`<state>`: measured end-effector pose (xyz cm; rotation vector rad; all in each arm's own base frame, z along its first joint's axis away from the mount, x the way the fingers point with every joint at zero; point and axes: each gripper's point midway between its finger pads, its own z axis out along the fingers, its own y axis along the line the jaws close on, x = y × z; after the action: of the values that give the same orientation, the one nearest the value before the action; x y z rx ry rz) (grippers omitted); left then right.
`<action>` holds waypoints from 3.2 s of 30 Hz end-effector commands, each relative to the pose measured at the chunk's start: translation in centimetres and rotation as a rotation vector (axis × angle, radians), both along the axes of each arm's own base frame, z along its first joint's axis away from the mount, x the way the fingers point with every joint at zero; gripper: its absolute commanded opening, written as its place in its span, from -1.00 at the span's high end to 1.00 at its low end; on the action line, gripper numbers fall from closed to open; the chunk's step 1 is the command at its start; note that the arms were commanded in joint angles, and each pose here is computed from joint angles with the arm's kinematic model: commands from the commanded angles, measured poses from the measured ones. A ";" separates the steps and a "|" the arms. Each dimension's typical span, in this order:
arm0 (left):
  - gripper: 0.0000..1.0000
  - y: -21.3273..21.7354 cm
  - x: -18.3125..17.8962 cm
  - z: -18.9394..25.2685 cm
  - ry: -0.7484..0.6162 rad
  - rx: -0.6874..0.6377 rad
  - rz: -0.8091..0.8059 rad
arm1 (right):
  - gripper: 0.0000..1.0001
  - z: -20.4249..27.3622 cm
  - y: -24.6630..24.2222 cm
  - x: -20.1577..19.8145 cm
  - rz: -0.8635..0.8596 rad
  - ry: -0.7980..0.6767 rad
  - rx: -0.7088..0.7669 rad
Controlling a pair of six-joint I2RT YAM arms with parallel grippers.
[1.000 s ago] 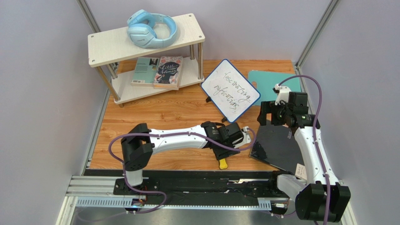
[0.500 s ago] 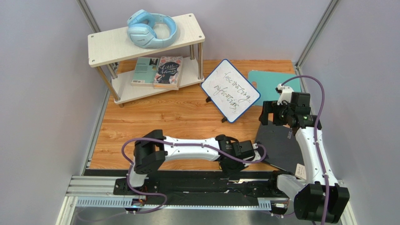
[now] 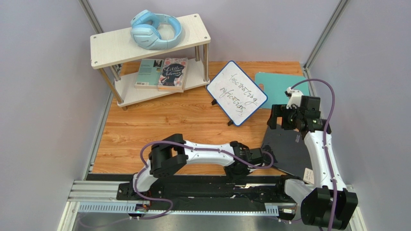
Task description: Erase the whiteboard
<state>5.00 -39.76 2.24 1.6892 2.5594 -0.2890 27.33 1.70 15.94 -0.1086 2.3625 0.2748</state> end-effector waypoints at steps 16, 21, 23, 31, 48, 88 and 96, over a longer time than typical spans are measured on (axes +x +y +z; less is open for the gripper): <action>1.00 6.7 12.9 2.5 -0.171 -0.013 0.327 | -1.00 0.5 0.0 -0.1 0.008 -0.039 0.017; 0.83 5.1 12.6 6.2 -0.190 -0.117 0.287 | -1.00 0.5 -0.1 -0.1 0.005 -0.036 0.017; 0.35 4.6 12.0 7.5 -0.184 -0.148 0.292 | -1.00 0.5 -0.1 -0.2 0.005 -0.034 0.021; -0.52 1.4 7.6 7.2 -0.164 -0.108 0.284 | -1.00 0.5 0.0 -0.1 0.007 -0.027 0.050; -0.36 1.2 8.5 2.8 -0.202 0.025 0.335 | -1.00 0.4 -0.2 -0.2 0.009 -0.018 0.090; 1.00 6.1 17.0 10.3 -0.352 -0.126 0.468 | -0.72 4.4 0.5 7.5 0.147 0.056 0.388; 1.00 7.5 20.2 12.3 -0.380 -0.128 0.509 | -0.57 3.2 1.1 12.6 0.236 0.098 0.564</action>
<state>24.33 -32.34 12.74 0.8747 2.5337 -0.0949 38.22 1.92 18.14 -0.0632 2.3522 0.9086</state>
